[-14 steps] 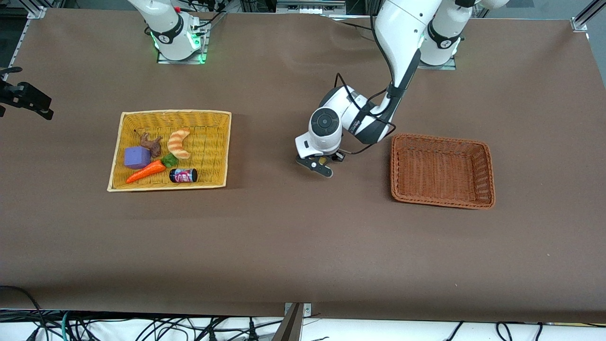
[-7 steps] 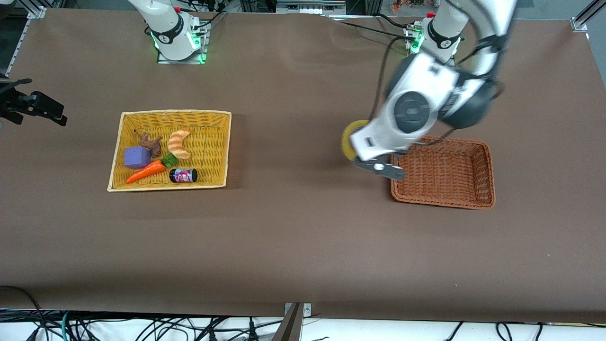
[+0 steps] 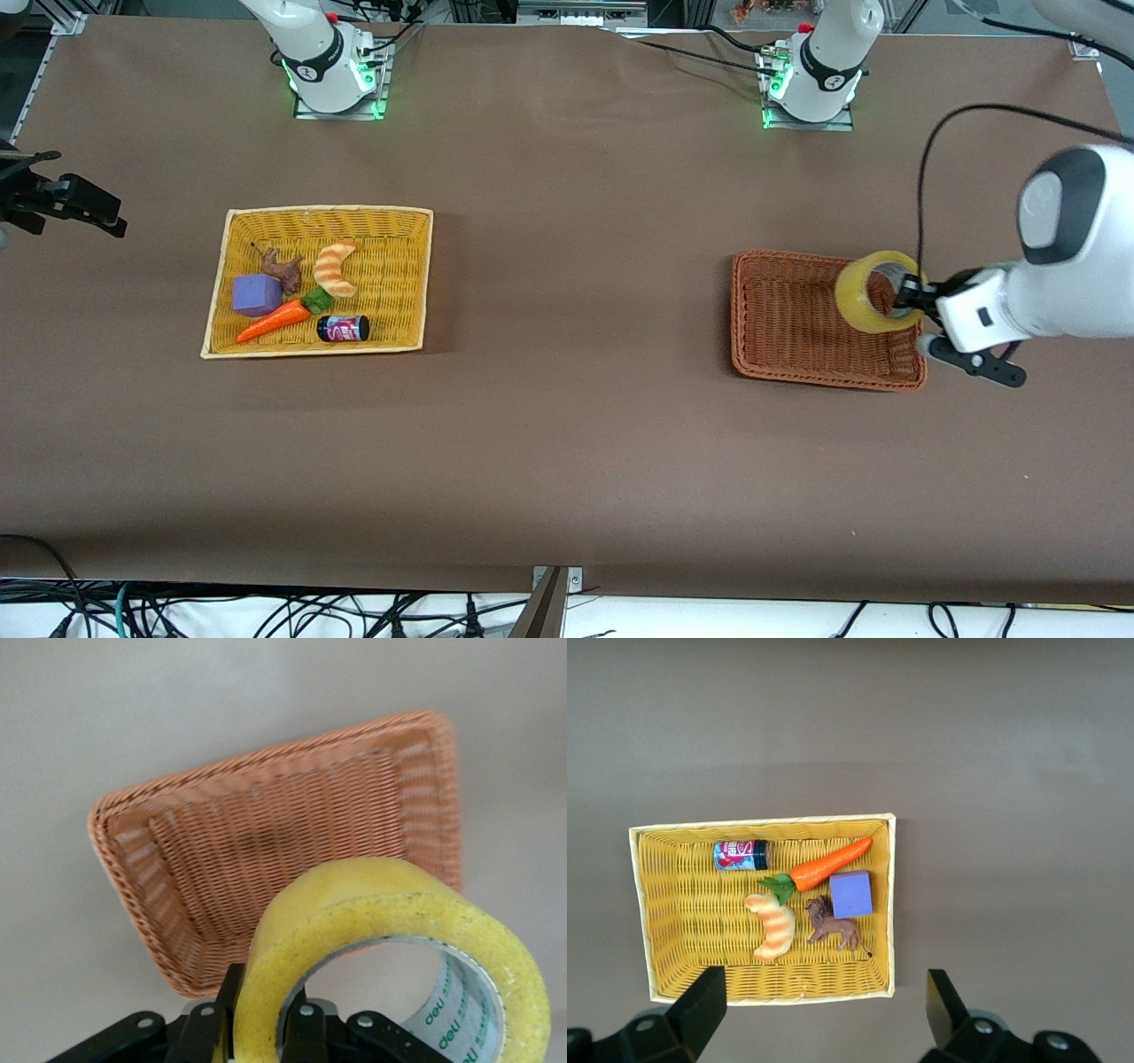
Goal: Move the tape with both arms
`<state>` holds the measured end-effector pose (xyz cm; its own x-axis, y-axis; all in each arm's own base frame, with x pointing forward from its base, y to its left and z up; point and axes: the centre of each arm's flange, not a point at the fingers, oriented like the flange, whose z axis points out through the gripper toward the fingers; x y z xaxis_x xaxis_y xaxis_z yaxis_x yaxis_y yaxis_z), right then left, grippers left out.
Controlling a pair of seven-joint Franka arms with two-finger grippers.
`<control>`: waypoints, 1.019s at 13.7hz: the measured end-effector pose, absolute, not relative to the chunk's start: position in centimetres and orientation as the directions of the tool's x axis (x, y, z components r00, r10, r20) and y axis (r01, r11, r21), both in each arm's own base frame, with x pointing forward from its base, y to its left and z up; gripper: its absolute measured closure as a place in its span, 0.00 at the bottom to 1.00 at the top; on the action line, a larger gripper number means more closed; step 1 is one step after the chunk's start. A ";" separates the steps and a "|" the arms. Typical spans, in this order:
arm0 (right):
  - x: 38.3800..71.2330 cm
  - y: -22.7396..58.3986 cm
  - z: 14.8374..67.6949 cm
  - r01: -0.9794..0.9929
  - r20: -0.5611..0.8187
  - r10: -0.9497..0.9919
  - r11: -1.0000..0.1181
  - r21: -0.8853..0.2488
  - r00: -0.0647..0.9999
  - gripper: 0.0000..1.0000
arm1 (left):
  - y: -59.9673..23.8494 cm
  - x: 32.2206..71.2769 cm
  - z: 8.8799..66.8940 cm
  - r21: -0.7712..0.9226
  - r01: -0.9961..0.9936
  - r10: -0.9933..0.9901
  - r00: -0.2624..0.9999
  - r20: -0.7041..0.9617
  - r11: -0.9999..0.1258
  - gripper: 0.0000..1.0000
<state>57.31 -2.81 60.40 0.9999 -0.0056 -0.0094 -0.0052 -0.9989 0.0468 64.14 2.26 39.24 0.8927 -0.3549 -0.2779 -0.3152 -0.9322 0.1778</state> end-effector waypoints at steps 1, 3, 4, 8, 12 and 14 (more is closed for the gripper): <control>57.4 -2.7 60.3 -0.003 -0.011 -0.004 -0.999 0.046 1.000 0.00 | 3.6 64.5 35.7 0.165 -0.327 -0.362 0.888 -0.283 -0.931 0.78; 57.4 -2.6 60.3 -0.003 -0.012 -0.003 -0.999 0.043 1.000 0.00 | 3.5 64.4 28.9 0.130 -0.359 -0.382 0.881 -0.280 -0.924 0.78; 57.4 -2.6 60.2 -0.003 -0.012 -0.003 -0.999 0.042 1.000 0.00 | 2.8 63.8 26.3 0.128 -0.372 -0.393 0.877 -0.277 -0.920 0.78; 57.4 -2.6 60.2 -0.003 -0.012 -0.003 -0.999 0.040 1.000 0.00 | 1.7 62.5 23.7 0.136 -0.389 -0.412 0.866 -0.284 -0.911 0.63; 57.4 -2.6 60.2 -0.003 -0.013 -0.004 -0.999 0.040 1.000 0.00 | 1.7 63.6 32.2 0.115 -0.400 -0.416 0.879 -0.231 -0.909 0.25; 57.4 -2.6 60.2 -0.003 -0.013 -0.004 -0.999 0.040 1.000 0.00 | 1.7 63.6 38.7 0.091 -0.395 -0.405 0.895 -0.185 -0.914 0.04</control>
<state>57.44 -2.63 60.19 0.9999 -0.0037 -0.0128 -0.0032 -0.9992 0.0398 63.64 1.70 38.71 0.8954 -0.4051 -0.1847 -0.3948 -0.9143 0.0908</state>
